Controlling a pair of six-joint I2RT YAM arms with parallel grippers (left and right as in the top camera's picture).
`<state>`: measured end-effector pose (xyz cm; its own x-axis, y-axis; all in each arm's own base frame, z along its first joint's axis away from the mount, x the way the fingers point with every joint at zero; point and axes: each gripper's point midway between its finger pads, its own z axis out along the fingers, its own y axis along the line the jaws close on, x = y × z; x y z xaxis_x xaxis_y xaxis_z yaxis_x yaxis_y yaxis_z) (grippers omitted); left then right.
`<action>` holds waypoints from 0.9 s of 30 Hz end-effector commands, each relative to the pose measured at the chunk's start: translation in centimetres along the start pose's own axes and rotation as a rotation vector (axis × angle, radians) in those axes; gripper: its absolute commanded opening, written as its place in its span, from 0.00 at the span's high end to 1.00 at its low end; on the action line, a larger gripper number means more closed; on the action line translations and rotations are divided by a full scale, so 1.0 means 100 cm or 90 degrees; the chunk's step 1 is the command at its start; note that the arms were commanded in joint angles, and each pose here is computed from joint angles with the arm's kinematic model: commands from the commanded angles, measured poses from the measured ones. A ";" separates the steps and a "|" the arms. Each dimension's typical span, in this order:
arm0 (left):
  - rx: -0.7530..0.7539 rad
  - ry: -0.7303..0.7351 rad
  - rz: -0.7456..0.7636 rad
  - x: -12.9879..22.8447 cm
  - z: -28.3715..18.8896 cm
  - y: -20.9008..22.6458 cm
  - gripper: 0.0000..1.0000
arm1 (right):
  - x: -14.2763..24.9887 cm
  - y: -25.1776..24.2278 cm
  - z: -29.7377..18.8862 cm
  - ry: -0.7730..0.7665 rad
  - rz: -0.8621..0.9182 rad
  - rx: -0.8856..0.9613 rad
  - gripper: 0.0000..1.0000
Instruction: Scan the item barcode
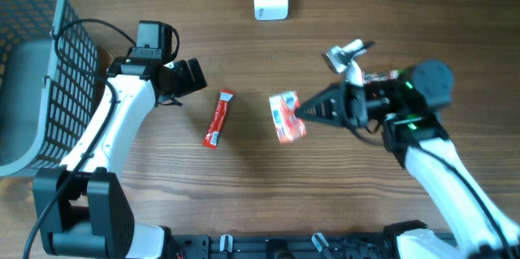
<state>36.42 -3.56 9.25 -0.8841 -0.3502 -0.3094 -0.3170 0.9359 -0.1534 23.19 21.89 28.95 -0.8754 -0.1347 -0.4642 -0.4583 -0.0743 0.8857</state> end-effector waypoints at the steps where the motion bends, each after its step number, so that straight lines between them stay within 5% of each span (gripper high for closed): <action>1: -0.005 0.001 0.002 -0.001 0.001 0.001 0.00 | -0.017 -0.071 0.001 -0.056 0.027 0.041 0.96; 5: -0.005 0.001 0.002 -0.001 0.001 0.001 0.00 | -0.030 -0.156 -0.007 -0.156 0.093 0.154 0.95; 9: -0.005 0.001 0.002 -0.001 0.001 0.001 0.00 | -0.021 -0.231 -0.040 -0.239 0.153 0.391 0.95; 12: -0.005 0.001 0.002 -0.001 0.001 0.001 0.00 | -0.009 -0.253 -0.057 -0.210 0.162 0.508 0.95; 18: -0.005 0.001 0.002 -0.001 0.001 0.001 0.00 | -0.042 -0.234 -0.085 -0.130 0.142 0.706 0.96; 23: -0.004 0.001 0.002 -0.001 0.001 0.001 0.00 | -0.103 -0.162 -0.109 -0.104 0.038 0.938 0.96; 27: -0.005 0.001 0.002 -0.001 0.001 0.001 0.00 | -0.149 -0.112 -0.108 -0.120 -0.011 0.963 0.96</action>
<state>36.39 -3.56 9.24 -0.8844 -0.3505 -0.3083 -0.3175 0.9358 -0.1531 40.30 15.69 21.90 -0.8790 0.0317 -0.4757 -0.0990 0.9639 0.2472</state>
